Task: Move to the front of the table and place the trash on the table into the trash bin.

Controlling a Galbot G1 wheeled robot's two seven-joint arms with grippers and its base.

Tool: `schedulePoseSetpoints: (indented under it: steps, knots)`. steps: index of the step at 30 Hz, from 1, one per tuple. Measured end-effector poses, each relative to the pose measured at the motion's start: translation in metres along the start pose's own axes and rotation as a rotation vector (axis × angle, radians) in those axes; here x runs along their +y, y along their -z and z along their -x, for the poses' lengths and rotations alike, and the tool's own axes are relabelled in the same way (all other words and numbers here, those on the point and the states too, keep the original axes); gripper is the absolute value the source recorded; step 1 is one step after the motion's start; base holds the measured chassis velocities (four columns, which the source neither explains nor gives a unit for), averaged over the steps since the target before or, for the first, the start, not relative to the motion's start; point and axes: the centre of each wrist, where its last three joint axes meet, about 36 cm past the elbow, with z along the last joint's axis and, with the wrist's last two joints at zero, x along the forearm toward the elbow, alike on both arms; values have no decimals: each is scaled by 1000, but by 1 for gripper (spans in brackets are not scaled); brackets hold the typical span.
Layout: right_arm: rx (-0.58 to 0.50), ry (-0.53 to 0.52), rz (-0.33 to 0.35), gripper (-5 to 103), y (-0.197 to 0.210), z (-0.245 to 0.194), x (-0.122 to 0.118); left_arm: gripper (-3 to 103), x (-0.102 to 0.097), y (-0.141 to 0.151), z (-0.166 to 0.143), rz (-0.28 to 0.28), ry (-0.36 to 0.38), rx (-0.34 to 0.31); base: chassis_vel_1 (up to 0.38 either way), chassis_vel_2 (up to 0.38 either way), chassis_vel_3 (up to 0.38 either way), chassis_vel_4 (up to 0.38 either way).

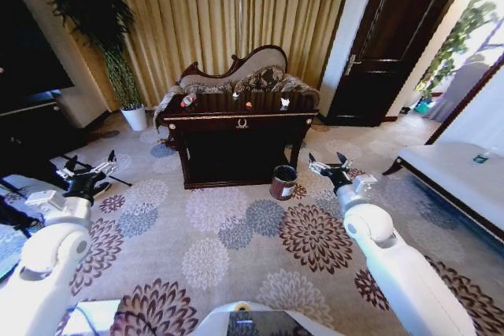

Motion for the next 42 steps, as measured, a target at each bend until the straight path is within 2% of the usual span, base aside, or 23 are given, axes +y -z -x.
schedulePoseSetpoints:
  steps: [1,3,4,6,10,12,15,17,20,26,30,36,42]
  knots:
    - [0,-7,10,100,-9,-13,2,100,-5,-12,-17,-4,-2,18,0,0,0,0]
    - [0,-16,15,100,-17,-26,4,100,-11,-22,-36,-7,-4,34,0,0,0,0]
    - [0,-16,15,100,-17,-26,4,100,-11,-22,-36,-7,-4,34,0,0,0,0]
    - [1,-33,21,100,-27,-46,6,100,-18,-33,-62,-9,-2,55,0,0,0,0]
    - [5,-50,22,100,-35,-63,7,100,-23,-40,-83,-7,3,74,0,0,0,0]
    - [15,-84,12,100,-45,-93,8,100,-32,-46,-119,3,15,105,0,0,0,0]
    - [20,-95,8,100,-47,-102,8,100,-35,-47,-130,8,21,117,0,0,0,0]
    - [37,-130,-18,100,-53,-131,7,100,-39,-51,-155,20,28,135,0,0,0,0]
    - [59,-145,-27,100,-57,-152,12,100,-39,-52,-158,22,25,132,0,0,0,0]
    - [59,-142,-20,100,-57,-155,15,100,-37,-53,-156,26,20,132,0,0,0,0]
    - [63,-134,-9,100,-60,-154,11,100,-29,-56,-152,38,-10,142,0,0,0,0]
    - [83,-81,-31,100,-61,-154,-16,100,-4,-57,-144,42,-48,145,0,0,0,0]
    - [82,5,-16,100,-54,-157,-36,100,6,-43,-138,18,-91,140,0,0,0,0]
